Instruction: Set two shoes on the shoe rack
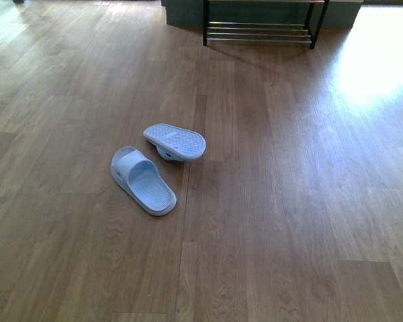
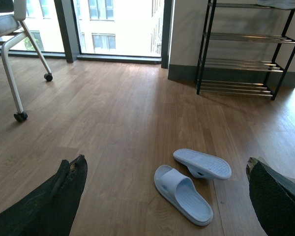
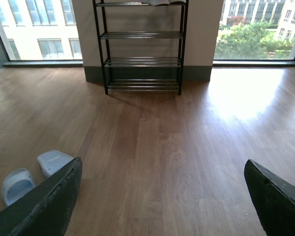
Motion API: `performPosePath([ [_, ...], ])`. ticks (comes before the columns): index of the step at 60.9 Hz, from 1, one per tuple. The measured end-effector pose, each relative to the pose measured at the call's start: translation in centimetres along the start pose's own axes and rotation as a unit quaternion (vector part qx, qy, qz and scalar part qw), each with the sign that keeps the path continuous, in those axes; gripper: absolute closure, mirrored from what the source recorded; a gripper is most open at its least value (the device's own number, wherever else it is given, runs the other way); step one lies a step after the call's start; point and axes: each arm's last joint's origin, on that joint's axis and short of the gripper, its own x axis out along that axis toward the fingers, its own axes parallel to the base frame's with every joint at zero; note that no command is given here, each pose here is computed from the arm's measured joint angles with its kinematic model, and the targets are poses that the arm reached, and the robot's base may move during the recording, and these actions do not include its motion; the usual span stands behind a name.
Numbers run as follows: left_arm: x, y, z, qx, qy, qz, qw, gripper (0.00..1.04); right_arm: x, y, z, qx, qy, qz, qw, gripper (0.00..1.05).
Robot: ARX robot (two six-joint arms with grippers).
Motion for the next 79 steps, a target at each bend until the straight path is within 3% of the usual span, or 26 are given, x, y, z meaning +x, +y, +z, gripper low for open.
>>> performPosePath([
  [79, 0.00, 0.01, 0.00, 0.000, 0.000, 0.001, 1.000, 0.09, 0.01, 0.00, -0.03, 0.000, 0.001, 0.000, 1.000, 0.09],
])
